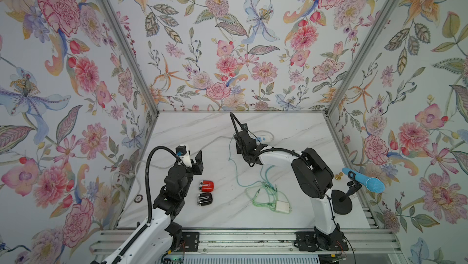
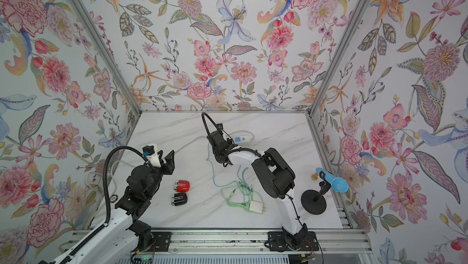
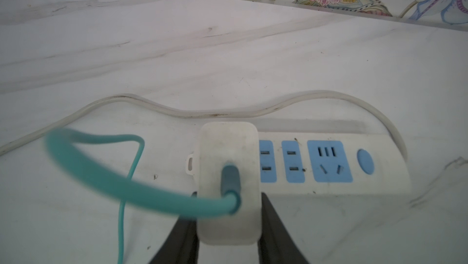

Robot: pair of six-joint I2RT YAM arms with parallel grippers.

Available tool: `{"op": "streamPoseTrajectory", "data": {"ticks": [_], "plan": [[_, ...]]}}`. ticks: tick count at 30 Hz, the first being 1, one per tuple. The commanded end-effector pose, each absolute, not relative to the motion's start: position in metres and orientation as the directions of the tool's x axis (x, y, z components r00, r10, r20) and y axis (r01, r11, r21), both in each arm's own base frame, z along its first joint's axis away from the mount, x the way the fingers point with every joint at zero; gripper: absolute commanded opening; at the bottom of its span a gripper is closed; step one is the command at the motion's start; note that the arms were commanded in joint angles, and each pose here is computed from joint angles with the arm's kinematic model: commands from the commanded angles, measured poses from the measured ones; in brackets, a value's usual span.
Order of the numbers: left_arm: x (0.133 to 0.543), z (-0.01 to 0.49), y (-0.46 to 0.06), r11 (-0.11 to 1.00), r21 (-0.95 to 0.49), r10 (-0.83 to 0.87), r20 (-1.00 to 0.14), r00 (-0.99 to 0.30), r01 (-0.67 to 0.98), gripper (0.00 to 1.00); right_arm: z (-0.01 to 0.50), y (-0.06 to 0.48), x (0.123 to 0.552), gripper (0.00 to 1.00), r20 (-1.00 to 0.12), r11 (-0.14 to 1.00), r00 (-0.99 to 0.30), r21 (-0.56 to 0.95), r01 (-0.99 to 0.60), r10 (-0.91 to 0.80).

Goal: Charge the electric shaver
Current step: Insert the plug into the socket.

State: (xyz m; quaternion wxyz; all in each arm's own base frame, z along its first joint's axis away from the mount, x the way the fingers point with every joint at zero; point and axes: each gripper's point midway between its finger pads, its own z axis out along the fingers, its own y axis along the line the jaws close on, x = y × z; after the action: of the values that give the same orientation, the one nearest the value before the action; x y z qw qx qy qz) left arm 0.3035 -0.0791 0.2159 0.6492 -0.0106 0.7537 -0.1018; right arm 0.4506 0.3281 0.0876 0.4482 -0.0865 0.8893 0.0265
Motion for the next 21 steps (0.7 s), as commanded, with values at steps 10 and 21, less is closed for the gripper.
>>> {"op": "streamPoseTrajectory", "data": {"ticks": [10, 21], "plan": [[0.304, 0.220, -0.072, 0.978, -0.185, -0.172, -0.976, -0.131, 0.093, 0.58, 0.109, 0.337, 0.455, 0.41, -0.771, 0.948, -0.606, 0.007, -0.318, -0.197], [0.303, 0.220, -0.072, 0.978, -0.187, -0.174, -0.976, -0.130, 0.092, 0.58, 0.122, 0.332, 0.463, 0.45, -0.786, 0.947, -0.591, 0.023, -0.321, -0.181]]}}
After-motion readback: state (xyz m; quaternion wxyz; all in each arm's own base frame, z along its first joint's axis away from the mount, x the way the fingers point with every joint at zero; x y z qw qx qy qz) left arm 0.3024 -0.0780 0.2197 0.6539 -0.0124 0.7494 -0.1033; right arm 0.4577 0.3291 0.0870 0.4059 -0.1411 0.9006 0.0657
